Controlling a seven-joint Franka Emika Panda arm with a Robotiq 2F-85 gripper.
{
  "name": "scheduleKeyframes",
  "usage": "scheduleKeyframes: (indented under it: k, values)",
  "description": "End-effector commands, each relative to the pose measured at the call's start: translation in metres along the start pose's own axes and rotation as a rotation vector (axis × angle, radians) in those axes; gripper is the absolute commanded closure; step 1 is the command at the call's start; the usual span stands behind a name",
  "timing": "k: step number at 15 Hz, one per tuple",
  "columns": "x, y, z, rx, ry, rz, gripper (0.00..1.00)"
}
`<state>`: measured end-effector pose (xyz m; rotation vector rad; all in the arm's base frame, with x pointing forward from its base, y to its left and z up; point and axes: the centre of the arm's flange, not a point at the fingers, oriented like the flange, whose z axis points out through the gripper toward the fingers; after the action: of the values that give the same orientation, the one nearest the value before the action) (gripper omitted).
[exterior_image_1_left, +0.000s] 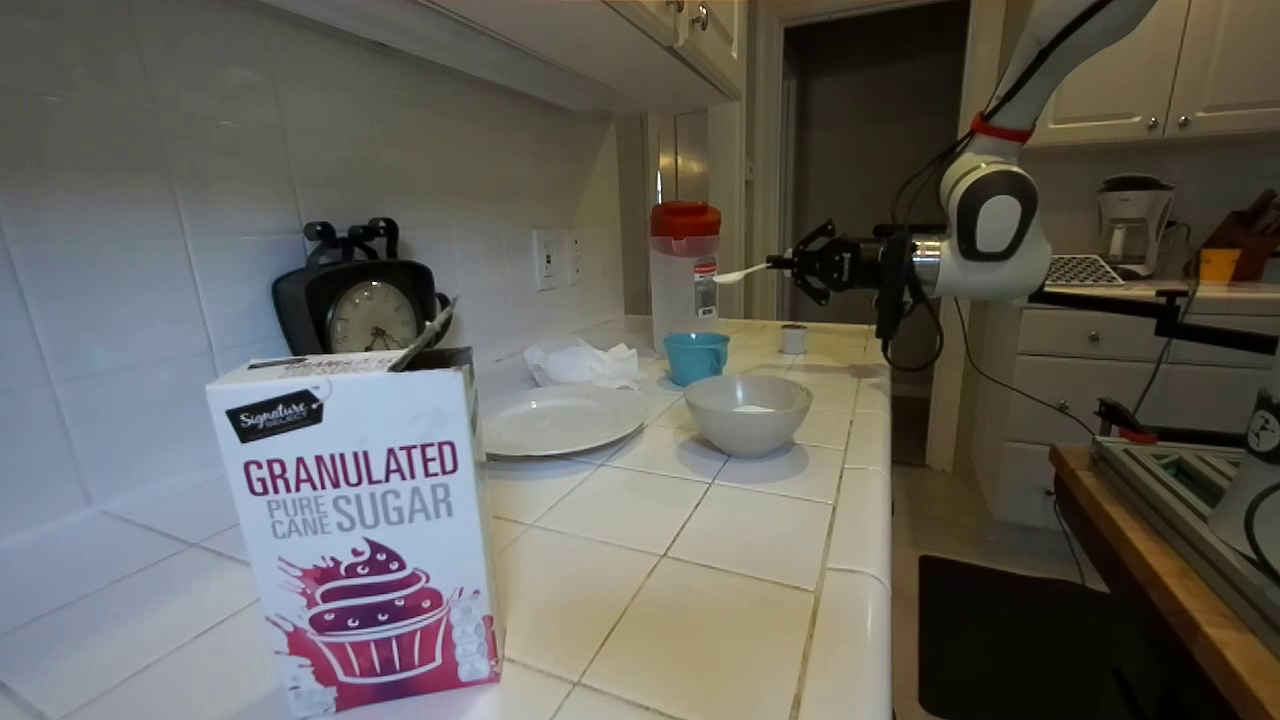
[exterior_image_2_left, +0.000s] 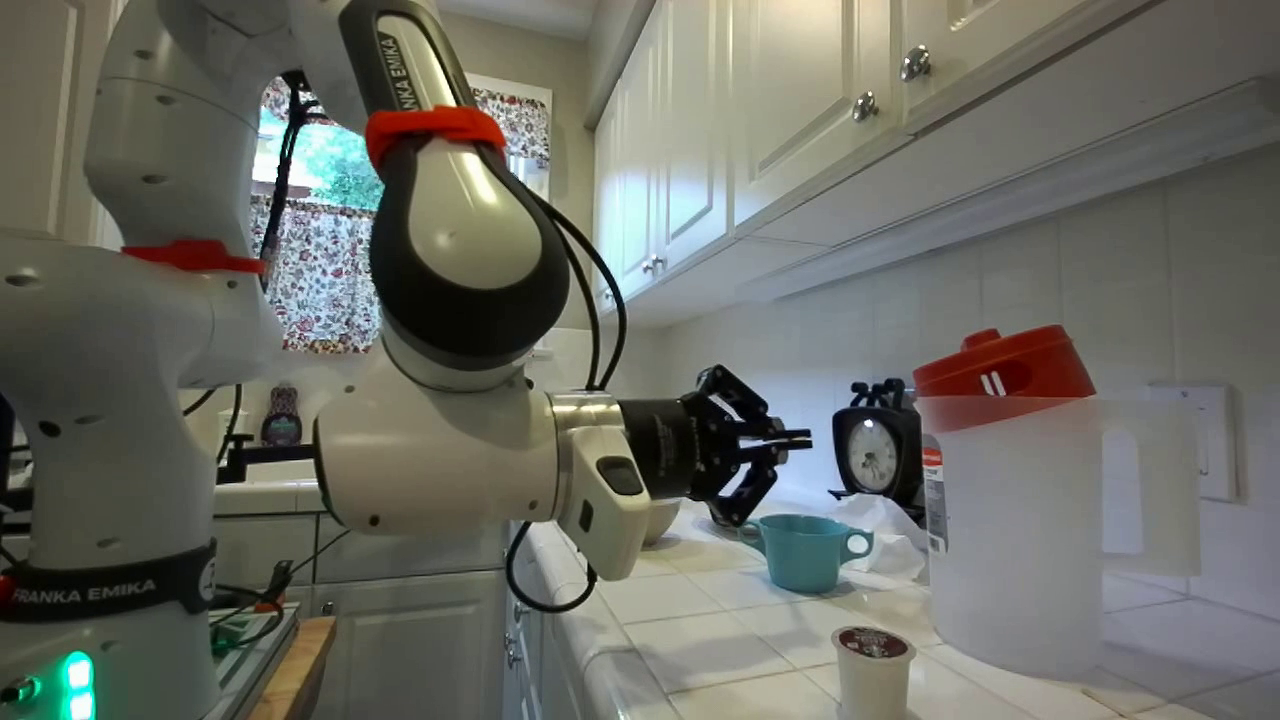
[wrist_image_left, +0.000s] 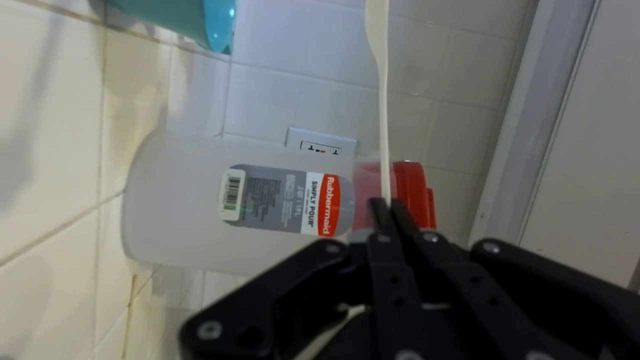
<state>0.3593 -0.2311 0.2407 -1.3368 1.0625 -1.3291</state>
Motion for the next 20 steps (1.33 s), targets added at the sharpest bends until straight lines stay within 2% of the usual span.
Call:
scheduleKeyframes:
  k: [1, 10, 20]
  values:
    - [0.006, -0.001, 0.004, -0.039, 0.009, -0.005, 0.99]
    - [0.026, -0.011, 0.022, -0.082, 0.003, -0.038, 0.99]
    - [0.012, -0.015, 0.043, -0.12, -0.059, -0.041, 0.99]
